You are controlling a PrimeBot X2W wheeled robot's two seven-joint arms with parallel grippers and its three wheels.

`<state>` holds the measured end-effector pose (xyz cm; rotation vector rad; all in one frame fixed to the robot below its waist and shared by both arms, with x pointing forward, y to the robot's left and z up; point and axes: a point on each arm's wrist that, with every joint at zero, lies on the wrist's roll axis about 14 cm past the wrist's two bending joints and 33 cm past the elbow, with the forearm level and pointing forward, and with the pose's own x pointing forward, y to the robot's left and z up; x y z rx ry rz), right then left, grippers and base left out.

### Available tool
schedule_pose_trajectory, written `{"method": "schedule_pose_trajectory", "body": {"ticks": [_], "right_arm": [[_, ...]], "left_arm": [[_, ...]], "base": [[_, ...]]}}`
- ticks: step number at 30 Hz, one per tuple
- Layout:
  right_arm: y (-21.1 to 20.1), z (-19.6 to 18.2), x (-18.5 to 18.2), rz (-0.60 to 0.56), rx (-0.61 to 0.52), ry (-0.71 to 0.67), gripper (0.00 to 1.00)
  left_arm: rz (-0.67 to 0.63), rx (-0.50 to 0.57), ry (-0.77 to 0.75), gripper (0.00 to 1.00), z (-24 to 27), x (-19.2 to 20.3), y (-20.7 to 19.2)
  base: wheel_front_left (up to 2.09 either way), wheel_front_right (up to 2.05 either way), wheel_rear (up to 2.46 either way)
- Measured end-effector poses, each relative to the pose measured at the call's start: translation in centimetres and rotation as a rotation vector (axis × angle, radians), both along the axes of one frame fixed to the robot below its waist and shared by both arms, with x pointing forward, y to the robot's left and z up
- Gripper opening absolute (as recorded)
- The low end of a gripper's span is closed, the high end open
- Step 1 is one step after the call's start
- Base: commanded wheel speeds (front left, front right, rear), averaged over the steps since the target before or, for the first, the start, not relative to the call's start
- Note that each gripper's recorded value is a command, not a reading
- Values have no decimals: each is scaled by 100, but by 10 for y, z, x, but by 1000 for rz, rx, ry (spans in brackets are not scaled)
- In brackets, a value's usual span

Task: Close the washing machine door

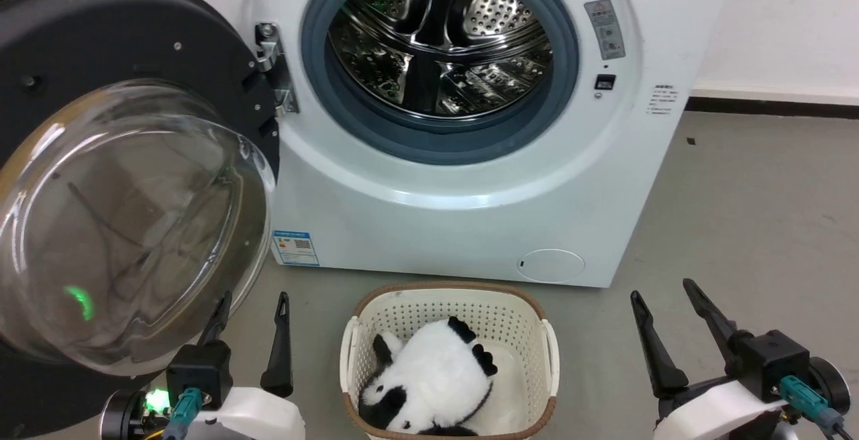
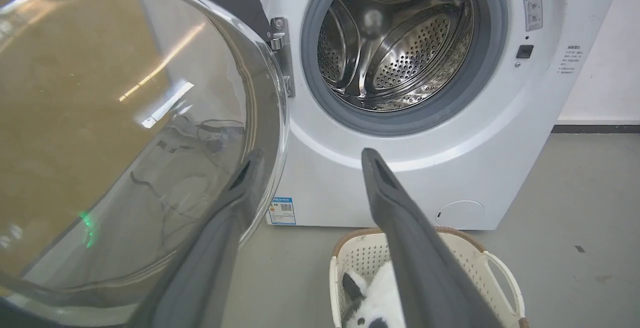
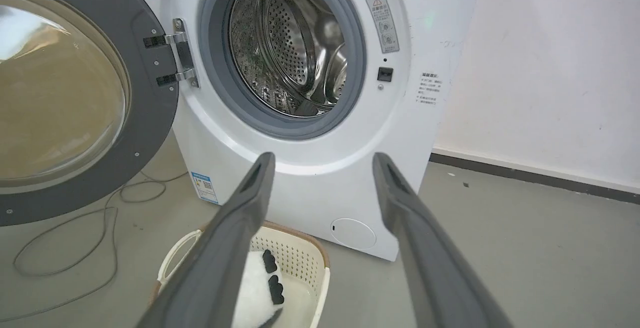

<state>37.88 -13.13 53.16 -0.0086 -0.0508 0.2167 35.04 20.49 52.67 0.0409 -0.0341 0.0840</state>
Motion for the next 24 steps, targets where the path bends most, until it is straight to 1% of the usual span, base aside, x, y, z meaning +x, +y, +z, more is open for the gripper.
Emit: {"method": "schedule_pose_trajectory", "body": {"ticks": [24], "right_arm": [[49, 5, 8, 145, 51, -34, 100]], "left_arm": [[146, 2, -45, 100, 4, -35, 41]], "base": [[0, 0, 0]]}}
